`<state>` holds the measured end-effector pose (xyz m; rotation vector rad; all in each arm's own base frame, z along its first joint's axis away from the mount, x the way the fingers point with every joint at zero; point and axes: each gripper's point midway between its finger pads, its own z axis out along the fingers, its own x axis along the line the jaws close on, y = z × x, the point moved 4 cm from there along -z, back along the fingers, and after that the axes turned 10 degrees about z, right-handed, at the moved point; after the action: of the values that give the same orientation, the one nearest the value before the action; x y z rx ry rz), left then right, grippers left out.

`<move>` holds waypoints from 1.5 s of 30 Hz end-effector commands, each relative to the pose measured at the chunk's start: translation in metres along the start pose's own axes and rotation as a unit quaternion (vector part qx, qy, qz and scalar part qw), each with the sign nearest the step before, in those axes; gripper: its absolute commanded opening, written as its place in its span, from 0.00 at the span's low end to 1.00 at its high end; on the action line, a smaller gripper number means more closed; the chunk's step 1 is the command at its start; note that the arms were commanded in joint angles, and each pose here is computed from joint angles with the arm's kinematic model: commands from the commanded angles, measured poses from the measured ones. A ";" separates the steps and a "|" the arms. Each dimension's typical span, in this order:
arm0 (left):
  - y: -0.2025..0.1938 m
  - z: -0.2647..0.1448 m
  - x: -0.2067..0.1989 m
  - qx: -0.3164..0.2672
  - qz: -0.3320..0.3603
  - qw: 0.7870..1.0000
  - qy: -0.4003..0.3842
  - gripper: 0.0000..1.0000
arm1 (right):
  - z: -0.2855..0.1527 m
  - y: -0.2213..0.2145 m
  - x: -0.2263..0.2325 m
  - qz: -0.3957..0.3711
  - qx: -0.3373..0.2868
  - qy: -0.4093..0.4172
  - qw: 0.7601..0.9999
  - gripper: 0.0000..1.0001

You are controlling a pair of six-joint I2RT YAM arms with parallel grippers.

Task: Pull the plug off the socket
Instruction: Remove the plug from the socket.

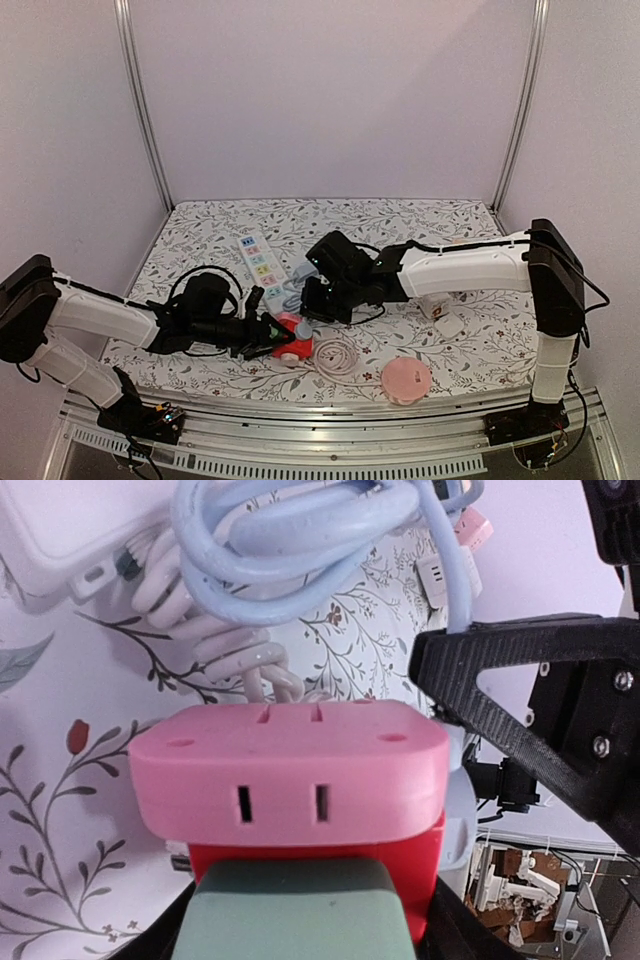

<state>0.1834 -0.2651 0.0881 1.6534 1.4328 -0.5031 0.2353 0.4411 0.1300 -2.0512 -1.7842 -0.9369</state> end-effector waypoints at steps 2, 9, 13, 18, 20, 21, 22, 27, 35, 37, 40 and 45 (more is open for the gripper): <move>0.006 -0.005 0.025 -0.038 -0.044 0.997 0.056 0.42 | -0.030 -0.004 0.014 -0.006 -0.007 0.018 1.000 0.00; 0.011 -0.005 0.023 -0.044 -0.030 0.997 0.054 0.42 | -0.035 -0.003 0.012 -0.005 -0.026 0.006 1.000 0.00; 0.011 -0.004 0.020 -0.039 0.002 0.998 0.049 0.40 | -0.038 0.002 0.015 -0.008 -0.038 0.003 0.999 0.00; 0.008 -0.007 0.014 -0.028 0.050 0.997 0.049 0.39 | -0.041 0.012 0.016 -0.005 -0.051 0.001 0.999 0.00; 0.006 -0.008 0.012 -0.022 0.070 0.996 0.053 0.39 | -0.044 0.019 0.017 0.000 -0.058 0.004 0.998 0.00; 0.006 -0.009 0.010 -0.020 0.079 0.995 0.054 0.39 | -0.045 0.022 0.018 0.002 -0.060 0.006 0.998 0.00; 0.005 -0.009 0.009 -0.017 0.088 0.994 0.055 0.39 | -0.046 0.024 0.020 0.002 -0.061 0.009 0.998 0.00; 0.004 -0.010 0.001 -0.008 0.118 0.992 0.049 0.38 | -0.046 0.033 0.029 -0.002 -0.070 0.017 0.997 0.00; 0.008 -0.012 0.008 -0.026 0.089 0.993 0.079 0.38 | -0.044 0.034 0.028 -0.001 -0.066 0.018 0.998 0.00; 0.010 -0.012 0.011 -0.034 0.072 0.993 0.088 0.38 | -0.044 0.033 0.028 -0.001 -0.065 0.020 0.998 0.00; 0.013 -0.013 0.018 -0.046 0.046 0.992 0.106 0.38 | -0.045 0.030 0.028 -0.001 -0.062 0.022 0.998 0.00; 0.017 -0.016 0.029 -0.065 0.011 0.990 0.124 0.37 | -0.045 0.019 0.027 -0.007 -0.052 0.018 0.998 0.00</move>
<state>0.1894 -0.2631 0.1017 1.7273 1.3484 -0.3245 0.2416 0.4352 0.1457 -2.1150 -1.7810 -0.9750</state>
